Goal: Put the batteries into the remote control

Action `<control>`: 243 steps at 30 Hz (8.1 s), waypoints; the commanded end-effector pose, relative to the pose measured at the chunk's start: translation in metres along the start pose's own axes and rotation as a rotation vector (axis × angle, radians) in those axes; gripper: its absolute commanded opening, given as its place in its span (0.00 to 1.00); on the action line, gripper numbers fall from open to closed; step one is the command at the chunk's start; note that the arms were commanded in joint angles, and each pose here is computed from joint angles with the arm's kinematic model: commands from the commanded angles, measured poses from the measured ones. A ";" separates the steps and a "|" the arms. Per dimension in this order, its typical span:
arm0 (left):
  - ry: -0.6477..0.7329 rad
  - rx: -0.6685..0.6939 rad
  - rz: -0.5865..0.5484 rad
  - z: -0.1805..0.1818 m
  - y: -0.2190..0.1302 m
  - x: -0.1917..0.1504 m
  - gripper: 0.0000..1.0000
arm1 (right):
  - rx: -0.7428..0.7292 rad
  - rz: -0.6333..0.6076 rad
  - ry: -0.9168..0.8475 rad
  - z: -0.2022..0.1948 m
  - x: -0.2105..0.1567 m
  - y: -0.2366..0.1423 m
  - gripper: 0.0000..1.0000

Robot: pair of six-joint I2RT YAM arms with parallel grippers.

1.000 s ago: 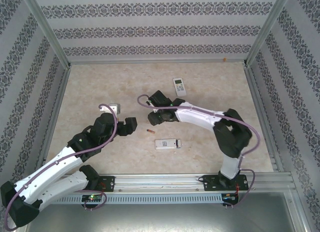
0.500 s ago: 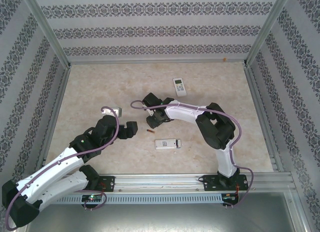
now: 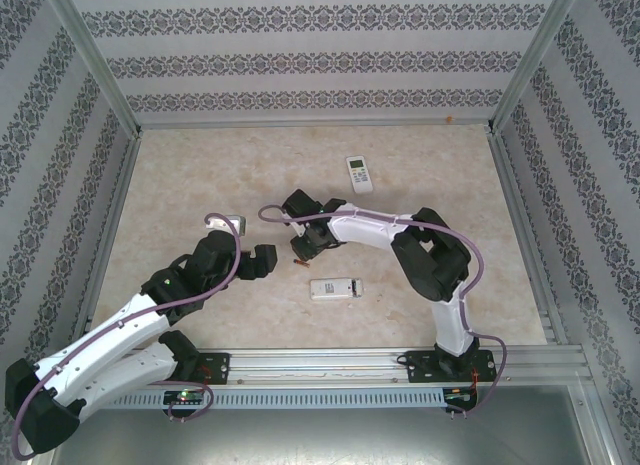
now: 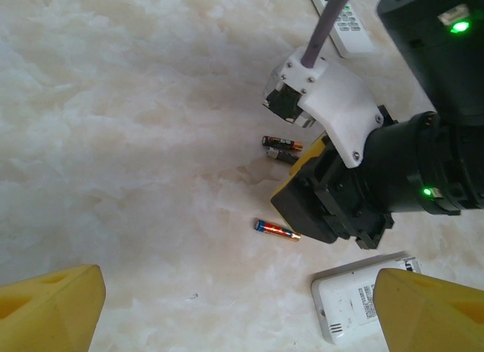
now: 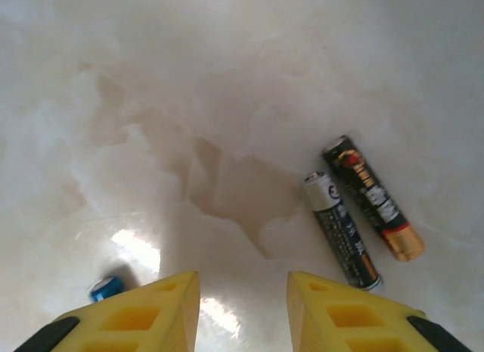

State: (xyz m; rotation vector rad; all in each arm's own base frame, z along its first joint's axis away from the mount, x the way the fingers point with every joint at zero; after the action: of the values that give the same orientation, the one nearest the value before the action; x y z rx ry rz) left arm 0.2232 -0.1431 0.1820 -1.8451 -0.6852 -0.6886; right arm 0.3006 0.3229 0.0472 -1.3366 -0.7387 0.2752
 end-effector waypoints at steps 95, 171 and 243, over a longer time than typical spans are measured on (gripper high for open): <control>-0.039 -0.378 0.318 -0.084 0.063 -0.051 1.00 | 0.005 -0.170 0.560 -0.034 -0.144 -0.077 0.12; -0.147 -0.214 0.610 -0.091 0.113 -0.128 0.47 | -0.099 0.181 0.748 -0.022 -0.207 -0.027 0.07; -0.076 -0.190 0.599 -0.092 0.115 -0.127 0.49 | 0.082 -0.092 0.908 -0.041 -0.162 -0.060 0.26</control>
State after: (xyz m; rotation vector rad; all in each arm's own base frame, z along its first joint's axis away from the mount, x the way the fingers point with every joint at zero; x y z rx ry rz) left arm 0.2100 -0.2789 0.0497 -2.1118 -0.1186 -0.2715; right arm 0.1923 0.1855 0.0472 -1.1503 0.0026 -0.3597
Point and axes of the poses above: each hand's point on the last joint's axis, 136 mm out from that joint toward the fingers, its own y axis out along the fingers, its own z axis along the line the jaws close on, x = y × z, the point moved 2 cm from there along -y, back along the fingers, and after that the axes turned 1 degree about y, right-handed, at the moved point
